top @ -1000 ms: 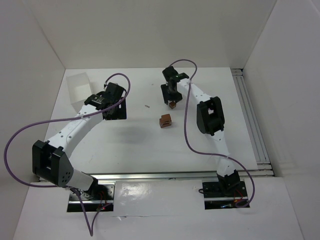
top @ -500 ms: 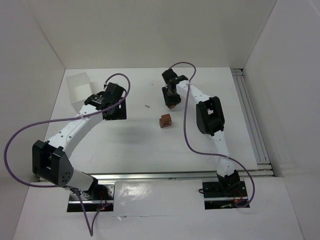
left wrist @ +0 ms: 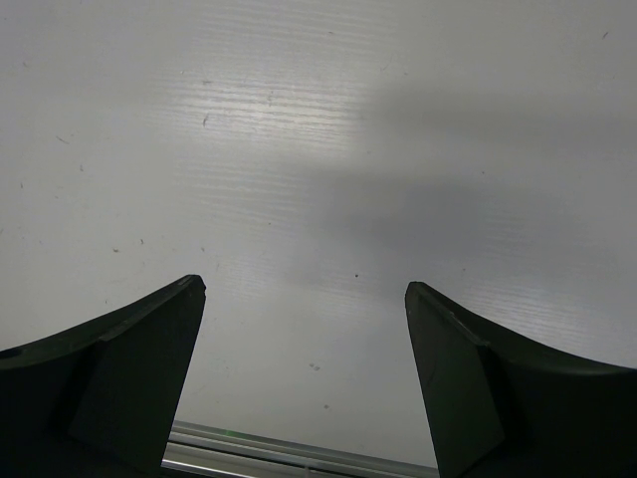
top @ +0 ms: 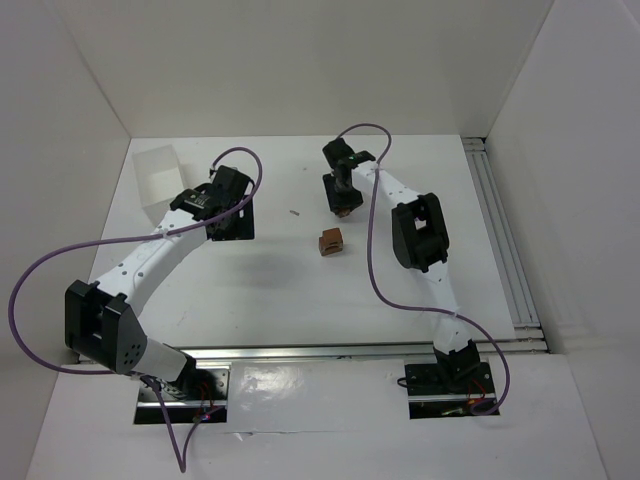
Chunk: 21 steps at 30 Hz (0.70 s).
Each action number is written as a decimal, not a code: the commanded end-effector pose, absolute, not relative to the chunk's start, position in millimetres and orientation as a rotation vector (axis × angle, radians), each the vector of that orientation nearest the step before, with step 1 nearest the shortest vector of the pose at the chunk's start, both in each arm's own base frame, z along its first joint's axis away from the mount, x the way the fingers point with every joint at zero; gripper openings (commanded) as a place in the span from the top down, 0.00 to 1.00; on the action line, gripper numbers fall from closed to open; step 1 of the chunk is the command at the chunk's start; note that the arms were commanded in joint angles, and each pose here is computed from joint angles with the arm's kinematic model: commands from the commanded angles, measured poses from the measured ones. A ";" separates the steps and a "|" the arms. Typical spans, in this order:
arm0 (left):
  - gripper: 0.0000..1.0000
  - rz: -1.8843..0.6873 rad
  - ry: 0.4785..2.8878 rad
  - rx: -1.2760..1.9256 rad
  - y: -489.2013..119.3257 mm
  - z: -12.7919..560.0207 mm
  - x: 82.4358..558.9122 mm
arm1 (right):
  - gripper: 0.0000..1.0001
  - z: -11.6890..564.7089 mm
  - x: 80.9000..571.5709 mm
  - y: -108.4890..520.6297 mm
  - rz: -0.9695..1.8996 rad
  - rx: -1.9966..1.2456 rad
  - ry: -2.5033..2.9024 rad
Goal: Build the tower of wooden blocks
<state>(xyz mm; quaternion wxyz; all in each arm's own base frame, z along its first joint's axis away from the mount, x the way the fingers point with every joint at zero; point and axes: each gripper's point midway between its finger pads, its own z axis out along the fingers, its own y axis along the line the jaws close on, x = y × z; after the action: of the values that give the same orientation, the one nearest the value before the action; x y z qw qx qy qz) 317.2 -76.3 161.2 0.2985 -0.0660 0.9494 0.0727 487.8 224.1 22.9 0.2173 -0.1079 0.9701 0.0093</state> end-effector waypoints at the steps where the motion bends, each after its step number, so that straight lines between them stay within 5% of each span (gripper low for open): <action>1: 0.06 0.172 2.487 -0.196 -80.4 172.9 324.8 | 0.45 67.9 501.0 232.1 0.047 -0.277 2.579; 21: 0.06 0.172 2.487 -0.196 -79.4 172.6 322.6 | 0.50 92.0 503.8 233.9 0.035 -0.270 2.534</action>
<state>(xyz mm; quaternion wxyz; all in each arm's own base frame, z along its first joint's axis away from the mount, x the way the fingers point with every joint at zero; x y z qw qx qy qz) 317.2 -76.3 161.2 0.2985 -0.0663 0.9493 0.0726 493.9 222.5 32.1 0.2315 -0.1039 0.9673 0.0001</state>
